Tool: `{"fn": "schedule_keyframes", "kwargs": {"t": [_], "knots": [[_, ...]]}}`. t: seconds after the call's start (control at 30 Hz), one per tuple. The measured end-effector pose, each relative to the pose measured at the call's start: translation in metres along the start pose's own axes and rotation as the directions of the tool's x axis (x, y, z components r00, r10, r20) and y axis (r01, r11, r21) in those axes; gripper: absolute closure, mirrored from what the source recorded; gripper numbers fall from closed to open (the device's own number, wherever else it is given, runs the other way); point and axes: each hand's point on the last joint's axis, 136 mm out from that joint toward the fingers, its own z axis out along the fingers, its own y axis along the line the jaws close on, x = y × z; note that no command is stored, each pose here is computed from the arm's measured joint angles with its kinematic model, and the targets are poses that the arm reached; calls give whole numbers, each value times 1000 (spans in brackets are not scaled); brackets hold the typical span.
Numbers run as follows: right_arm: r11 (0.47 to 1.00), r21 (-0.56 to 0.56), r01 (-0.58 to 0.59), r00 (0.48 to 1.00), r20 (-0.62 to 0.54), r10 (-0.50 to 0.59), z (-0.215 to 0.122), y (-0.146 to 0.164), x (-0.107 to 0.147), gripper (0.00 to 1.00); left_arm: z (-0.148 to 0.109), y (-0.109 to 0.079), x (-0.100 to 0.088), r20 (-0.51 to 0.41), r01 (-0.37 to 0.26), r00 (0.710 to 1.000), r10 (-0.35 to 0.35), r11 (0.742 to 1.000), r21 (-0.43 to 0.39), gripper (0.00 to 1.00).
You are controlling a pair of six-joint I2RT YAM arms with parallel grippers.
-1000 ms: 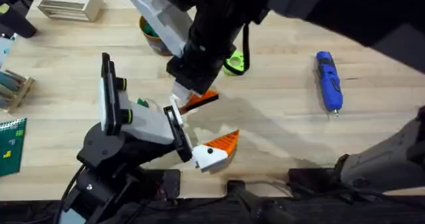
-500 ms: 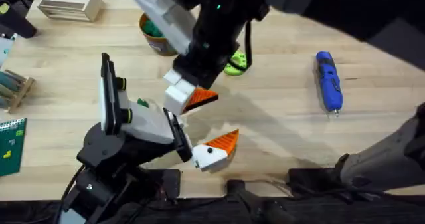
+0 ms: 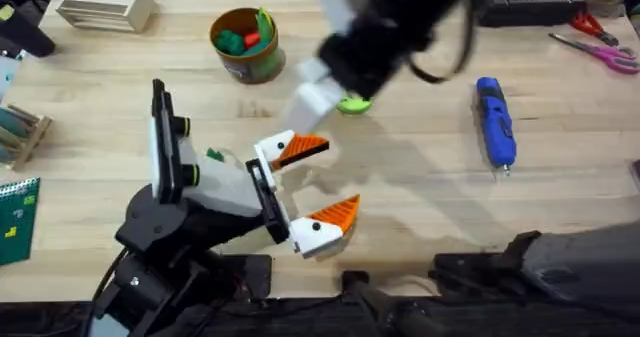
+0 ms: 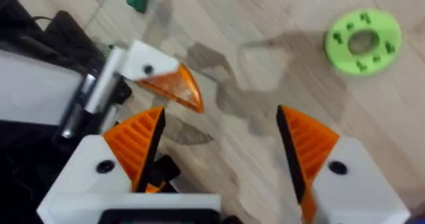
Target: Pick up the gripper from the table and insert it into the empty holder that is missing its gripper. Then pick up a screw, insert it into the mounting hole, and use the screwdriver to tighten it. Finally, clean up the table by picking up the vegetable and placing it into the bucket.
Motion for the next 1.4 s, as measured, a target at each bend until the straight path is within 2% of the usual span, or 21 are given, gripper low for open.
{"fn": "schedule_keyframes", "kwargs": {"t": [0.13,0.27,0.47,0.67,0.7,0.73,0.83,0.87,1.13,1.27,1.4], "knots": [[996,19,-91,995,35,90,-8,-17,36,12,0,0,0,0,0,1000,0,1000,0,14],[991,18,-133,986,103,131,-24,-14,76,13,0,0,0,0,-1,1000,1,1000,0,14],[986,-19,-163,935,317,161,-68,3,130,11,0,0,0,0,-1,1000,1,1000,0,10],[988,-55,-146,861,485,154,-92,13,159,12,0,0,0,0,-1,1000,1,1000,0,180],[988,-57,-145,856,494,154,-93,14,162,10,0,0,0,0,-1,1000,1,1000,0,226],[987,-59,-152,859,486,161,-89,13,167,10,0,0,0,0,0,1000,0,1000,0,434],[985,-59,-162,867,468,170,-83,11,168,10,0,0,0,0,-1,1000,1,1000,-1,886],[985,-58,-164,869,464,172,-82,11,168,10,0,0,0,1,-5,1000,5,1000,-1,969],[980,-34,-197,877,441,191,-75,3,166,10,0,0,0,1,-4,1000,4,1000,-1,995],[959,47,-279,883,404,237,-63,-18,161,10,0,0,0,1,-4,1000,4,1000,-1,995],[905,166,-391,883,346,317,-48,-53,157,10,0,0,0,1,-4,1000,4,1000,-1,995]]}}
